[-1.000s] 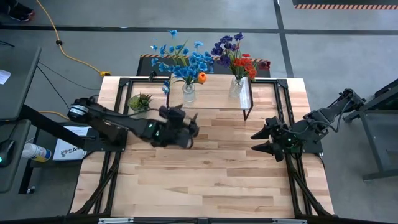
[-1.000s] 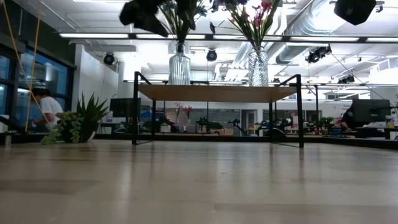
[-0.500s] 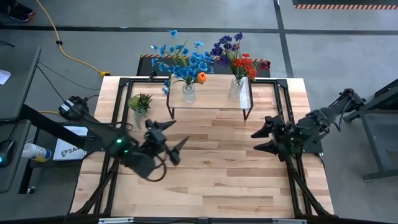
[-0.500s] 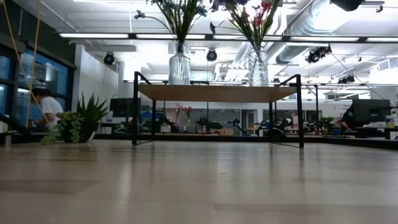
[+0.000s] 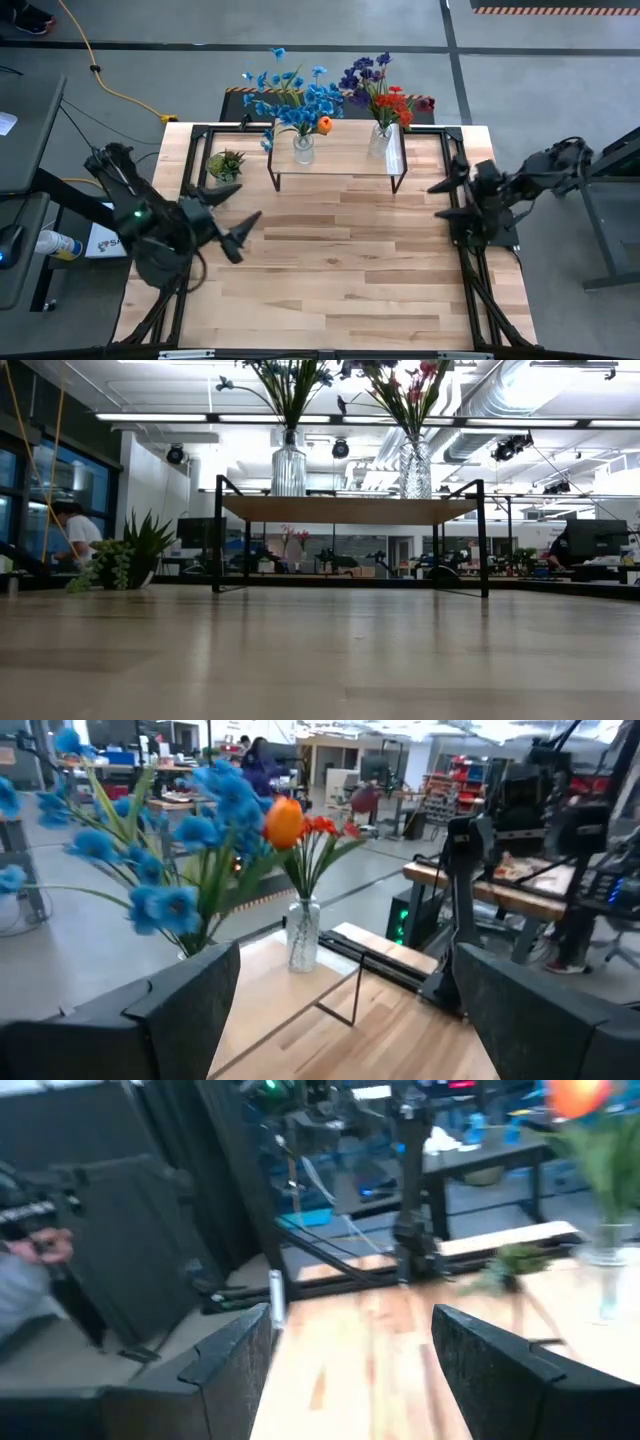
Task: Pick and place flowers into a vace then onto a shelf
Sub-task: Return To Home Position
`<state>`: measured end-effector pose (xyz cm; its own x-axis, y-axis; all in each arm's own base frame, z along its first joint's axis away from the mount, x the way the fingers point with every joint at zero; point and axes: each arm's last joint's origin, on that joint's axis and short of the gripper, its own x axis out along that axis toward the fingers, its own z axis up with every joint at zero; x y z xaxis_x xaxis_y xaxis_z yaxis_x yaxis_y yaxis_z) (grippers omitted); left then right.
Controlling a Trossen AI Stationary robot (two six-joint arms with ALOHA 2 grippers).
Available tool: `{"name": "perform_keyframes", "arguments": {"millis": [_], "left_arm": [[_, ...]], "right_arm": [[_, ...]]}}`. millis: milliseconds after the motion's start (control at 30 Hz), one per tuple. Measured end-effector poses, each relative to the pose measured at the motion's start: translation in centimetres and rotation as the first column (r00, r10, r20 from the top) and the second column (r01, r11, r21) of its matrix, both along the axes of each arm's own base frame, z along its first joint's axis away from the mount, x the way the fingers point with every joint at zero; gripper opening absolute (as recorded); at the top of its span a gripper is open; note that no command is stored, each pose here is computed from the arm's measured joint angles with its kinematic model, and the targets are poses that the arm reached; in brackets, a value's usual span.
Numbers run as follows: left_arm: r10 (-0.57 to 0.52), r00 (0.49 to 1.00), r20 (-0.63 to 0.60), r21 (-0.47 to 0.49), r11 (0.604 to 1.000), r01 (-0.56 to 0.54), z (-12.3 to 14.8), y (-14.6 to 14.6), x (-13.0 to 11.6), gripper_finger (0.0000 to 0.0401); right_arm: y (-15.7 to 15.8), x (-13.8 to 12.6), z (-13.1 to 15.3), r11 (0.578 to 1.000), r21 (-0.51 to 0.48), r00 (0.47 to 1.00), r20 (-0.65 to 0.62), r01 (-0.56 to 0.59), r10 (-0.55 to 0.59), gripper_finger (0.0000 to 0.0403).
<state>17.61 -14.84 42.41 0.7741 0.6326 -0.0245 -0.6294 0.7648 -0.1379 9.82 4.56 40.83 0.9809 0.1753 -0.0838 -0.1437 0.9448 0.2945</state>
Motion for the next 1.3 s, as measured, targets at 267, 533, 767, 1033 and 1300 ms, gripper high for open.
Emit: {"name": "perform_keyframes", "arguments": {"millis": [267,533,767,1033,1300], "left_arm": [[-0.07,0.997,0.016,-0.052,0.996,0.071,0.8,2.4,-3.2,0.0368],[-0.107,0.993,-0.057,-0.051,0.993,0.104,0.2,5.5,-5.9,0.0214],[-0.132,0.987,-0.096,-0.078,0.989,0.125,-0.1,8.3,-8.3,0.0059],[-0.164,0.976,-0.143,-0.194,0.972,0.135,-1.2,10.2,-10.0,0.0061],[-0.102,0.989,-0.111,-0.244,0.967,0.072,-5.8,10.5,-10.2,0.0086]], "right_arm": [[-1.8,-2.8,2.7,0.995,-0.074,0.996,-0.056,0.067,-0.071,0.0256],[-2.8,-4.4,4.5,0.985,-0.159,0.998,0.011,0.067,-0.067,0.015],[-4.4,-6.8,5.1,0.968,-0.211,0.99,0.052,0.136,-0.127,0.001],[-6.6,-10.2,4.4,0.968,-0.134,0.976,0.072,0.212,-0.204,0.0077],[-7.4,-12.3,2.4,0.995,-0.057,0.996,-0.028,0.084,-0.086,0.0106]]}}
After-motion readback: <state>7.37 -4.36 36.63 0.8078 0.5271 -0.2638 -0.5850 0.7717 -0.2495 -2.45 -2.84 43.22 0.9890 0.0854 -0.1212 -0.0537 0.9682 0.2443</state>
